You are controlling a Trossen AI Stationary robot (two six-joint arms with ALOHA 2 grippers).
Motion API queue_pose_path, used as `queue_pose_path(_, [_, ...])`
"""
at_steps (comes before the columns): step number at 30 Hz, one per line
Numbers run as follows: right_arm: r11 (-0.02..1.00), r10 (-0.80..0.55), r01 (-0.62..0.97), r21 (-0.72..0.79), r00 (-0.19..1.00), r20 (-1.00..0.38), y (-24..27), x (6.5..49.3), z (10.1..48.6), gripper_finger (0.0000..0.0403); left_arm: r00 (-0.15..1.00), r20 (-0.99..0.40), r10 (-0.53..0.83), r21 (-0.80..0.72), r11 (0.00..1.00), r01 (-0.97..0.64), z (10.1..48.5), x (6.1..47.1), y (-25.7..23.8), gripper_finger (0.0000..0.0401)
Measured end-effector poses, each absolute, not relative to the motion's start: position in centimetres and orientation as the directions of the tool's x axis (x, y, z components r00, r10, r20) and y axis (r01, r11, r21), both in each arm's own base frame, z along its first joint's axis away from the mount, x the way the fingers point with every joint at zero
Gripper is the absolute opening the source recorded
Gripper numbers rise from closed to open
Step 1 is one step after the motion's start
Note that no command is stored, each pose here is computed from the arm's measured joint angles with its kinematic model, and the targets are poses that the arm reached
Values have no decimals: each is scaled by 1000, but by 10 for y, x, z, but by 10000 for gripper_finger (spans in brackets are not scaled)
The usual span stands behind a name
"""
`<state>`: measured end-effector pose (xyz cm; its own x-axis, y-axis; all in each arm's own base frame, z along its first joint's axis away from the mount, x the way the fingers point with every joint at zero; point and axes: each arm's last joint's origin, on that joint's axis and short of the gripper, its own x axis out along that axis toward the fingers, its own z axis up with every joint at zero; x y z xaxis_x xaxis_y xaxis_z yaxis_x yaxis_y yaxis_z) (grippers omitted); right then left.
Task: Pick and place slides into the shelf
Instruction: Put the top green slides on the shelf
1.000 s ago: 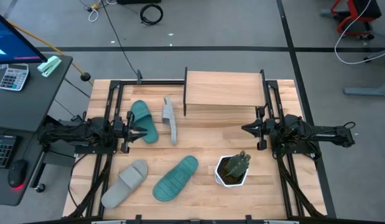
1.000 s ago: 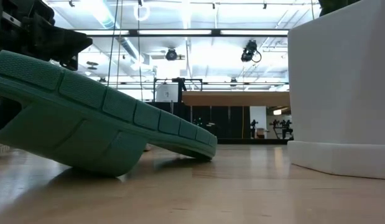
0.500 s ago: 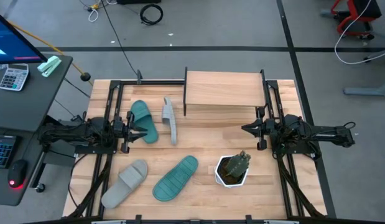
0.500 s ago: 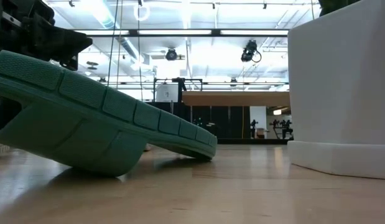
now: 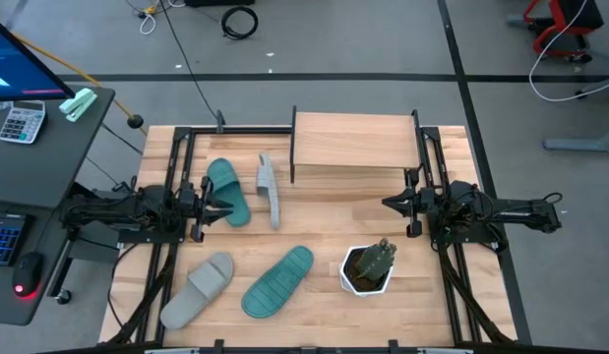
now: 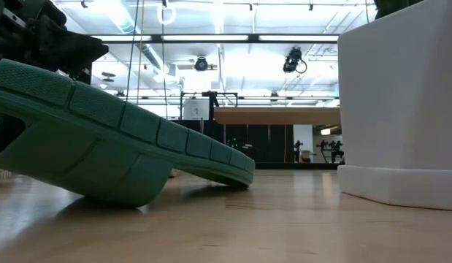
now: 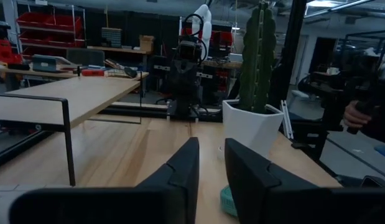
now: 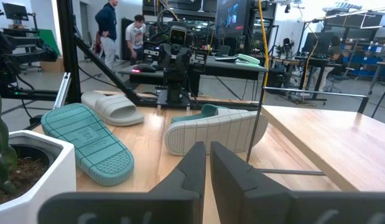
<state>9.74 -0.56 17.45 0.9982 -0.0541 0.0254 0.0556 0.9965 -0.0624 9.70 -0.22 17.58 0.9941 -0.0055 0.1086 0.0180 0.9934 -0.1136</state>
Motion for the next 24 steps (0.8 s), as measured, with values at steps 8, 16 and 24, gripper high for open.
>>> queue_pose_path(8, [996,-55,56,-62,998,26,-6,97,175,30,994,109,10,-64,998,-3,176,97,-2,84])
queue_pose_path(16, [999,-54,54,1,998,26,-6,97,175,30,994,109,10,-21,1000,-8,176,97,-2,81])
queue_pose_path(24, [996,-53,51,78,998,26,-6,97,175,30,994,105,10,-87,996,-1,176,97,-2,82])
